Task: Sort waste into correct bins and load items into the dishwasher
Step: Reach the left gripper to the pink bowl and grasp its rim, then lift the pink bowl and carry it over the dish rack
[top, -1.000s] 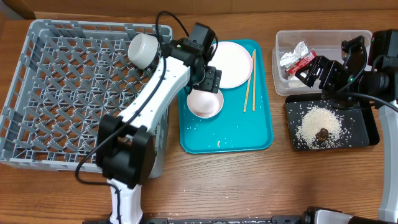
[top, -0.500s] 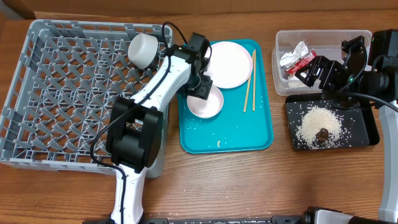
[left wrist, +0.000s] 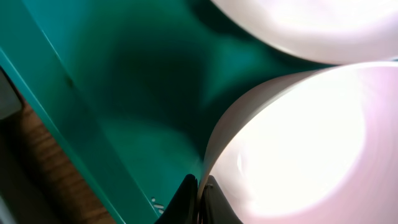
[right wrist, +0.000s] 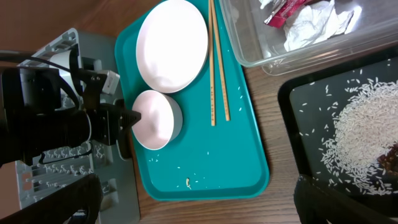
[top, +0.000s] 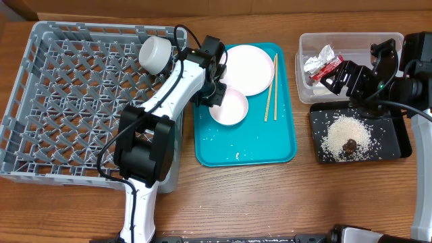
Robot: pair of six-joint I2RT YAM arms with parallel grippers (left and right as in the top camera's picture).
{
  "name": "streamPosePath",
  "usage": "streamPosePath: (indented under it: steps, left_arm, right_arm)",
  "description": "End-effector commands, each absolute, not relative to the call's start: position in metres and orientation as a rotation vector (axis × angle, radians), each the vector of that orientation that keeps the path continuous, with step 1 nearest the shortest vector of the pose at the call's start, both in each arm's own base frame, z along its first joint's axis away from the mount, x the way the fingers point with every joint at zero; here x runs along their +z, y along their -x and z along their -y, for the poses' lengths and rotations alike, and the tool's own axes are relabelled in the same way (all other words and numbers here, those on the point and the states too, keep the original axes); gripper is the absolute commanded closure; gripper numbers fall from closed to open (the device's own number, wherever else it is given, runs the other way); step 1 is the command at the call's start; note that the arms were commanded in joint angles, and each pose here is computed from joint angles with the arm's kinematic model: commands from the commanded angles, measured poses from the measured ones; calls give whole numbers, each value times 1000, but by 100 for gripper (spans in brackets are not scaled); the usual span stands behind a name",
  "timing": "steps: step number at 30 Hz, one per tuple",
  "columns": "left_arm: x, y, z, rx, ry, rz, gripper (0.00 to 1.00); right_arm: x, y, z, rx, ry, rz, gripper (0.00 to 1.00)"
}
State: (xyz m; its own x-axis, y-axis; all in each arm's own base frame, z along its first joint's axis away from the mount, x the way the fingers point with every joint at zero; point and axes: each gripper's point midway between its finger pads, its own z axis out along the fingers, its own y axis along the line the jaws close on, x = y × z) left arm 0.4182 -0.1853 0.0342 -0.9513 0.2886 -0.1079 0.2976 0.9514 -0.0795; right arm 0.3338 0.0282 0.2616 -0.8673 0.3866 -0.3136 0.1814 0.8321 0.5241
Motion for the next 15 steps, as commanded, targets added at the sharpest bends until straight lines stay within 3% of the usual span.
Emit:
streamPosePath:
  steps: [1, 7, 15]
  left_arm:
    - [35, -414, 185, -142, -465, -3027, 96]
    - [76, -411, 184, -147, -461, -3013, 96]
    - [182, -392, 170, -166, -373, -2858, 96]
  right_arm:
    - [263, -335, -26, 678, -421, -2595, 0]
    - [263, -335, -26, 678, -421, -2595, 0]
    - [263, -335, -26, 678, -421, -2595, 0]
